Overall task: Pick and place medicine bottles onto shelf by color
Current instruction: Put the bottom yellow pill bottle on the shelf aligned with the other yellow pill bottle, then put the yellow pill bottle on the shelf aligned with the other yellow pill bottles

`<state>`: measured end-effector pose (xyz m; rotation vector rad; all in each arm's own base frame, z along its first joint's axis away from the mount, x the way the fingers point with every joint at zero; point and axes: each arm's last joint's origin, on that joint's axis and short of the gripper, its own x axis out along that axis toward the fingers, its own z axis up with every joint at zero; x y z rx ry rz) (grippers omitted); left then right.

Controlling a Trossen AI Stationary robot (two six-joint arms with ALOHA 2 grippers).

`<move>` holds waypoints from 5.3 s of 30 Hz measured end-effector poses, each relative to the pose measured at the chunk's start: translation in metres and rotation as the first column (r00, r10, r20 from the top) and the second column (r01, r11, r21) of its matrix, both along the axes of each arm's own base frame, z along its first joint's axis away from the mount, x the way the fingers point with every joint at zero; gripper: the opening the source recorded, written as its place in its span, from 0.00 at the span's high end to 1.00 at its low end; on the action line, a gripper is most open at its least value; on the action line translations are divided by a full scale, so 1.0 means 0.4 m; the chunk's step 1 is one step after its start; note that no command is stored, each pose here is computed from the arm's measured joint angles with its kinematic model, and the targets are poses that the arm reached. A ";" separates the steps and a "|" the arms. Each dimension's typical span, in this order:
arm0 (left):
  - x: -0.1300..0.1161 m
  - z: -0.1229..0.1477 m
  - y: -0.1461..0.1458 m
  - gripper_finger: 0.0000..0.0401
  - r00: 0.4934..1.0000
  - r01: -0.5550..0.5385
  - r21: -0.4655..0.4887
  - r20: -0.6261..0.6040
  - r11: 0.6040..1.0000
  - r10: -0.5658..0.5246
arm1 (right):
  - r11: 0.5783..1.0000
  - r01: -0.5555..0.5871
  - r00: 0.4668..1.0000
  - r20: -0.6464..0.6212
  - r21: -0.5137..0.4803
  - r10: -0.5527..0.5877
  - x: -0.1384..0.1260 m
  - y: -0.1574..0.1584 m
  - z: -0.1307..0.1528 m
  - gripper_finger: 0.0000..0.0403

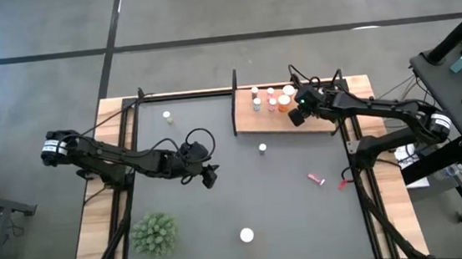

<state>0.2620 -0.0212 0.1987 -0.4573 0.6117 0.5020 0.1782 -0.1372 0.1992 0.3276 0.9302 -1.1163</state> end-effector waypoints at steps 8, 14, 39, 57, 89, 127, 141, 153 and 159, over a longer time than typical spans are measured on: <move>0.000 0.000 0.000 0.49 1.000 0.000 0.000 0.000 1.000 0.000 | 1.000 0.001 1.000 -0.019 0.007 -0.001 -0.005 0.003 -0.005 0.69; 0.000 0.000 0.000 0.49 1.000 0.000 0.000 0.000 1.000 0.000 | 1.000 -0.005 1.000 -0.023 0.006 0.005 -0.004 0.003 -0.005 0.70; 0.000 0.000 0.000 0.49 1.000 0.000 0.001 0.000 1.000 0.000 | 0.998 -0.055 0.998 -0.037 -0.034 0.054 0.016 -0.011 0.073 0.52; -0.037 0.059 0.104 0.49 0.934 -0.356 0.217 0.060 0.909 0.352 | 0.965 -0.205 0.975 0.056 -0.161 0.217 0.088 0.017 0.254 0.52; -0.231 -0.017 0.433 0.49 0.609 -0.780 0.077 -0.131 0.621 0.782 | 0.945 -0.253 0.961 0.062 -0.206 0.271 0.100 0.024 0.298 0.53; -0.208 -0.126 0.458 0.76 0.552 -0.807 0.156 -0.143 0.569 0.821 | 0.944 -0.250 0.960 0.073 -0.215 0.270 0.102 0.023 0.300 0.53; -0.120 -0.116 0.369 0.74 0.780 -0.618 0.024 -0.107 0.786 0.617 | 0.944 -0.259 0.960 0.055 -0.207 0.275 0.101 0.023 0.283 0.53; 0.010 -0.058 0.131 0.74 0.995 -0.034 0.180 -0.083 0.983 0.050 | 0.936 -0.277 0.955 0.041 -0.218 0.292 0.103 0.023 0.284 0.53; 0.042 -0.017 0.082 0.74 0.999 0.019 0.188 0.031 0.982 -0.025 | 0.942 -0.282 0.949 0.090 -0.179 0.301 0.106 0.029 0.276 0.53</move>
